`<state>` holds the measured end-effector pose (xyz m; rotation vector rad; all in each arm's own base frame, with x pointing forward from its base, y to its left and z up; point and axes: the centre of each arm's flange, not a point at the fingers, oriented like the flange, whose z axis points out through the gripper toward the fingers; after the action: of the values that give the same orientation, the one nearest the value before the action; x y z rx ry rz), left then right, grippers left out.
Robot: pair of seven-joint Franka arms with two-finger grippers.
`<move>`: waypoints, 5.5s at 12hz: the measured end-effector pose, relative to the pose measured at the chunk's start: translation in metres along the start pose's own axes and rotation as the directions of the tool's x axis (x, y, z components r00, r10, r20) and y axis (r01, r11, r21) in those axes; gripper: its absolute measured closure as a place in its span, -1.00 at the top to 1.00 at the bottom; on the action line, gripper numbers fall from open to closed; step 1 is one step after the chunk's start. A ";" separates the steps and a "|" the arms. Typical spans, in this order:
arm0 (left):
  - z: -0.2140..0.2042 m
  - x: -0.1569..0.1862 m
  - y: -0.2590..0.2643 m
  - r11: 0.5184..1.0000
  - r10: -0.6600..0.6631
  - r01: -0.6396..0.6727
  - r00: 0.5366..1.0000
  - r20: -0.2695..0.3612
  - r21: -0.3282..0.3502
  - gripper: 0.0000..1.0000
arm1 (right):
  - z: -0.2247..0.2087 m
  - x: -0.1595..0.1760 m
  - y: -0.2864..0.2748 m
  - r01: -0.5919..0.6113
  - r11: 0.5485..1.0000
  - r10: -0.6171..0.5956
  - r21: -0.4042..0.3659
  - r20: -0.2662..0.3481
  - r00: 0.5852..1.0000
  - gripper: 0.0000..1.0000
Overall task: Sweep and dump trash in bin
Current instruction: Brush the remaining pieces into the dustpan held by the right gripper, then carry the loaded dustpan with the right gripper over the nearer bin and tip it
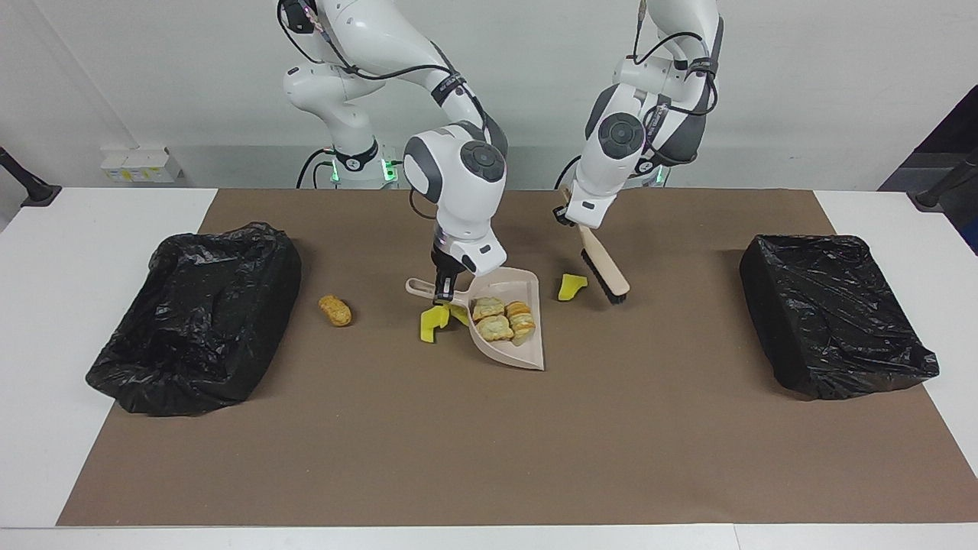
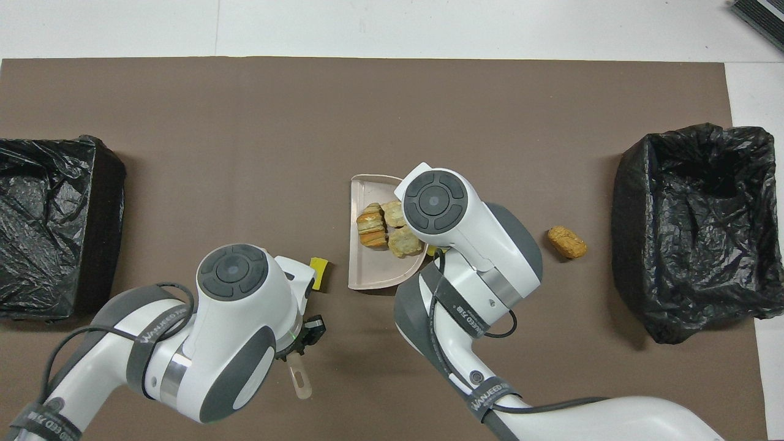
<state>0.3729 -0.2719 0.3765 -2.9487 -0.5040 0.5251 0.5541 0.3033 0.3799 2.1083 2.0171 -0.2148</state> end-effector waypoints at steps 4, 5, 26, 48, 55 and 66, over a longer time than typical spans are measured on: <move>0.030 -0.023 0.023 0.998 -0.001 -0.004 0.996 -0.088 -0.060 -0.47 | 0.000 0.000 0.000 0.000 1.000 0.000 0.000 0.000 1.000 -0.37; 0.031 -0.018 0.027 0.996 -0.001 -0.009 0.994 -0.111 -0.090 -0.47 | 0.000 0.000 0.000 0.000 1.000 0.000 0.000 0.000 1.000 -0.37; 0.001 -0.008 0.081 0.914 0.294 -0.341 0.930 -0.220 -0.220 -0.47 | 0.000 0.000 0.000 -0.017 1.000 0.017 0.000 0.000 1.000 -0.37; 0.016 -0.090 0.087 0.981 0.183 -0.194 0.960 -0.210 -0.031 -0.47 | -0.043 -0.244 0.099 -0.030 0.999 0.024 -0.018 -0.262 0.965 -0.37; 0.059 -0.125 0.096 0.942 0.325 -0.335 0.930 -0.175 -0.034 -0.47 | -0.036 -0.426 0.094 -0.024 0.999 0.012 -0.049 -0.232 0.973 -0.37; 0.068 -0.114 0.093 0.965 0.239 -0.254 0.956 -0.170 -0.072 0.44 | -0.038 -0.610 0.037 0.056 0.998 -0.056 -0.013 0.016 0.998 -0.37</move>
<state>0.2762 -0.3949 0.3339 -3.1291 -0.1471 0.2883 0.5592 -0.2782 0.5729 2.0374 2.0651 -0.2248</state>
